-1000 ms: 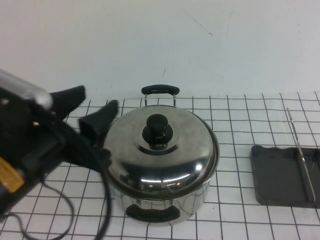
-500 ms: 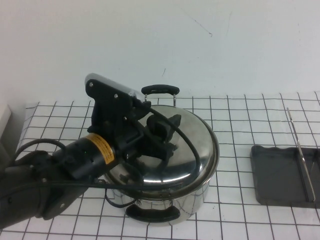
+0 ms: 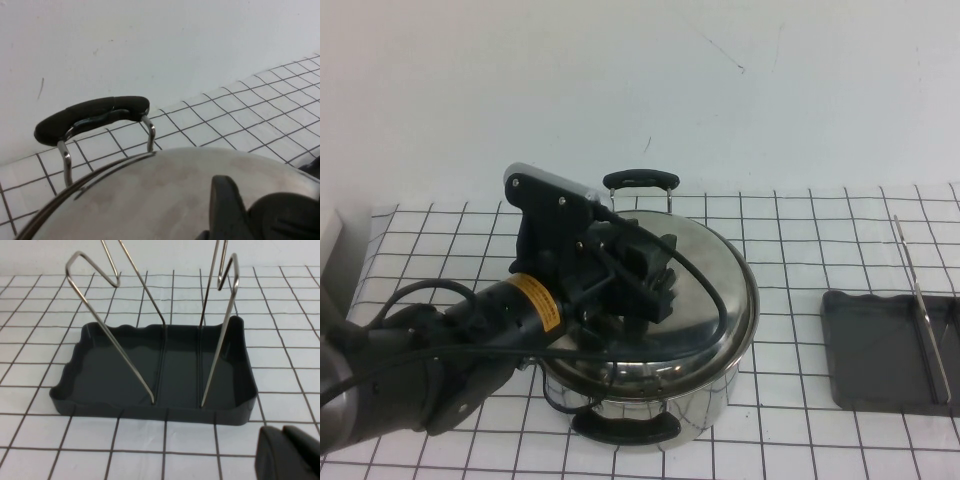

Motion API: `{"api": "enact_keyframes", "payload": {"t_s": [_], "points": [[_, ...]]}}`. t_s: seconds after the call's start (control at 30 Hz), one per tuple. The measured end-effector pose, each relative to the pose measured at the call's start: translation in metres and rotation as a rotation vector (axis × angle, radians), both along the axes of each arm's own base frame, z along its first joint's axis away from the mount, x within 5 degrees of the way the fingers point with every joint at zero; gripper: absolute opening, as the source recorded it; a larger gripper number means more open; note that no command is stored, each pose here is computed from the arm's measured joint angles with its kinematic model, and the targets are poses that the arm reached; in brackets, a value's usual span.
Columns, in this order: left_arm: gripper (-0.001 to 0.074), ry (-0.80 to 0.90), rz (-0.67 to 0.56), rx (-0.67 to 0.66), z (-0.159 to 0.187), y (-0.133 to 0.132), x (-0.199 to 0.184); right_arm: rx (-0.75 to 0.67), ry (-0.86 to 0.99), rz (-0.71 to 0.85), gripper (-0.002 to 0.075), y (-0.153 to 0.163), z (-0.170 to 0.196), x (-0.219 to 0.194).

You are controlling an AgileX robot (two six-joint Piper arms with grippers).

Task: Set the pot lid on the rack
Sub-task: Open the pot, then hand over the pot lid

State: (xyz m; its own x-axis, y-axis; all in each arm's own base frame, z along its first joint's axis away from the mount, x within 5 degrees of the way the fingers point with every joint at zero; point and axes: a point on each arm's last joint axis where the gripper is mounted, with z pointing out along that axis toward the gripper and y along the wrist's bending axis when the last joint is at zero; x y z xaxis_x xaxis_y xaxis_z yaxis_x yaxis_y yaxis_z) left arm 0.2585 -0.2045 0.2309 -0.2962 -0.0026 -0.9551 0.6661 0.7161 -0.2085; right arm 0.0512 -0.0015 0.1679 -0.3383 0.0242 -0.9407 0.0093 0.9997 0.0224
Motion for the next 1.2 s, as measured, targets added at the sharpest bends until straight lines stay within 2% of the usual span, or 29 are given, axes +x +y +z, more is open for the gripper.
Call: {"api": "enact_keyframes", "payload": {"t_s": [0.17,0.27,0.4,0.53,0.63,0.8,1.0,1.07,1.2], "points": [[0.0318,-0.018,-0.015,0.012,0.007,0.0,-0.001,0.0,0.0,0.0,-0.0003,0.0,0.0,0.0],[0.0318,-0.089,-0.05,-0.01,0.031,-0.002,-0.004,0.0,0.0,0.0,-0.0003,0.0,0.0,0.0],[0.0318,-0.204,-0.096,-0.176,0.08,0.001,-0.016,0.0,0.0,0.0,-0.0003,0.0,0.0,0.0],[0.0318,-0.231,-0.131,-0.31,0.104,0.005,-0.027,0.0,0.0,0.0,-0.0003,0.0,0.0,0.0],[0.0318,-0.216,-0.149,-0.353,0.106,0.004,-0.029,0.0,0.0,0.0,-0.0003,0.0,0.0,0.0],[0.0318,-0.196,-0.158,-0.352,0.101,0.002,-0.026,0.0,0.0,0.0,-0.0003,0.0,0.0,0.0],[0.0318,-0.178,-0.201,-0.292,0.088,-0.005,-0.024,-0.009,-0.007,0.004,-0.0003,0.0,0.001,0.0],[0.0318,-0.181,-0.223,-0.285,0.088,-0.006,-0.025,0.136,-0.029,-0.009,-0.0003,0.003,0.002,0.001],[0.0318,-0.213,-0.274,-0.307,0.091,-0.008,-0.03,0.779,-0.097,-0.059,-0.0003,0.014,0.014,0.003]]}}
